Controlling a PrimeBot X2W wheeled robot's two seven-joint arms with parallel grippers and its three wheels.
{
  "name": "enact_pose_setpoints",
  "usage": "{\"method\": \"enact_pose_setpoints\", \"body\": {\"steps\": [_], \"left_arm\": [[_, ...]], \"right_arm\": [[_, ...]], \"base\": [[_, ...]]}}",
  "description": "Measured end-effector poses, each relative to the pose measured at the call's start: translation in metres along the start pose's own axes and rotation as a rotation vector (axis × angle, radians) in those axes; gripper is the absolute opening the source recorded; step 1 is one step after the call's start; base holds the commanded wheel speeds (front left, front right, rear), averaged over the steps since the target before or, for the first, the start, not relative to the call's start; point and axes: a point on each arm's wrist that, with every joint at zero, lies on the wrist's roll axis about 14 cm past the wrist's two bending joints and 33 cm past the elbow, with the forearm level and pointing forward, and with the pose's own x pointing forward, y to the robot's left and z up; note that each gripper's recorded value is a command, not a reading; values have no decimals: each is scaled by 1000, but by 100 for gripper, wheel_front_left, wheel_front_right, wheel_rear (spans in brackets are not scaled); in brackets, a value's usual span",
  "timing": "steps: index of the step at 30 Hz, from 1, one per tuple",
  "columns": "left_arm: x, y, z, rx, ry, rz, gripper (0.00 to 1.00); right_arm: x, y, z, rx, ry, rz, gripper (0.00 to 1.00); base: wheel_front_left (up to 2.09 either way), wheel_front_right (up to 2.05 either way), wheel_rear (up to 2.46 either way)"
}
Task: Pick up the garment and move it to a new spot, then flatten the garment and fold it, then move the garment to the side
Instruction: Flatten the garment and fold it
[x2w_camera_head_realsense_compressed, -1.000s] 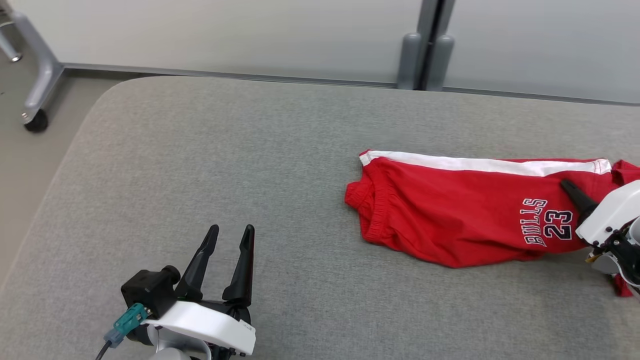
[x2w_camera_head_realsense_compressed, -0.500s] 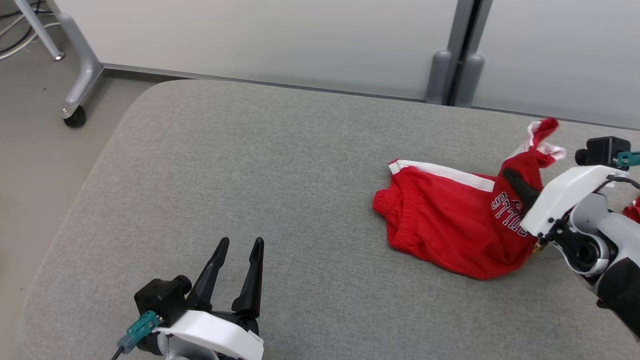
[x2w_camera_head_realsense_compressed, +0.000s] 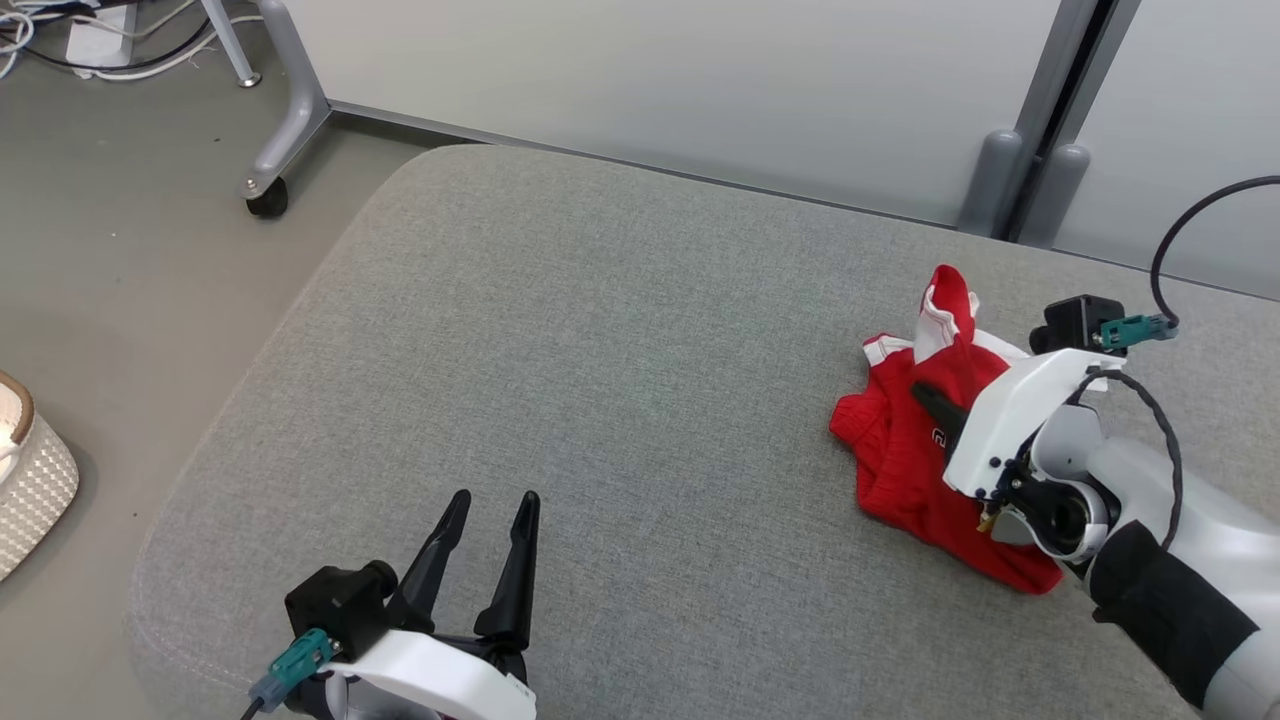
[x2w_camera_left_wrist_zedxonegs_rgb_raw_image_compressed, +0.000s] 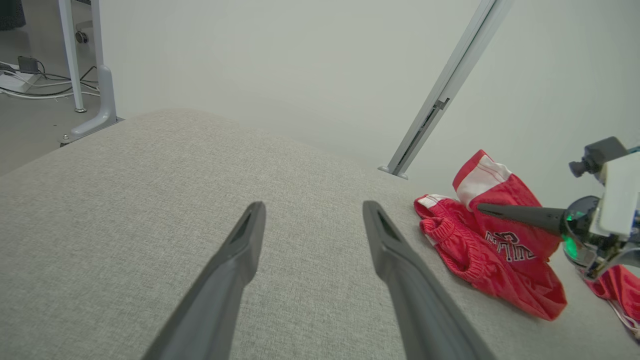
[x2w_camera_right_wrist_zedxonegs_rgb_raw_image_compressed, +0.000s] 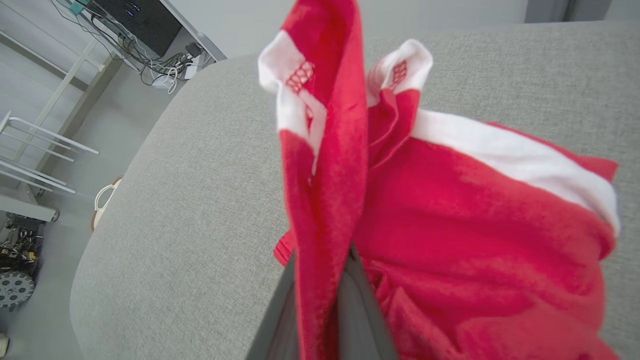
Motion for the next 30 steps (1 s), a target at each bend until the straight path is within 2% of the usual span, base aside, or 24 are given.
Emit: {"method": "enact_pose_setpoints", "body": {"steps": [1,2,3,9,16,22,25,30], "left_arm": [[0,-1,-1,0,2,-1,100],[0,-1,-1,-1,4,-3,100],[1,-2,-2,-1,6,-6,100],[6,-8,-1,2,4,-28,100],[12,-13,8,-1,-20,-52,100],[17,-29,7,-5,-20,-101,100],[19,-32,7,-2,-20,-112,100],[20,-31,8,13,-26,-109,100]], "right_arm": [[1,1,-2,0,5,-1,44],[1,2,-5,1,12,-2,95],[2,3,-7,2,20,-1,100],[-7,13,5,-8,-54,22,100],[-47,6,48,-5,-290,22,100],[-104,-61,74,-5,-462,-153,100],[-127,-101,72,-18,-479,-269,100],[-131,-118,60,4,-472,-317,100]], "base": [[0,0,0],[0,0,0],[0,0,0],[0,0,0],[0,0,0],[0,0,0],[0,0,0],[0,0,0]]}}
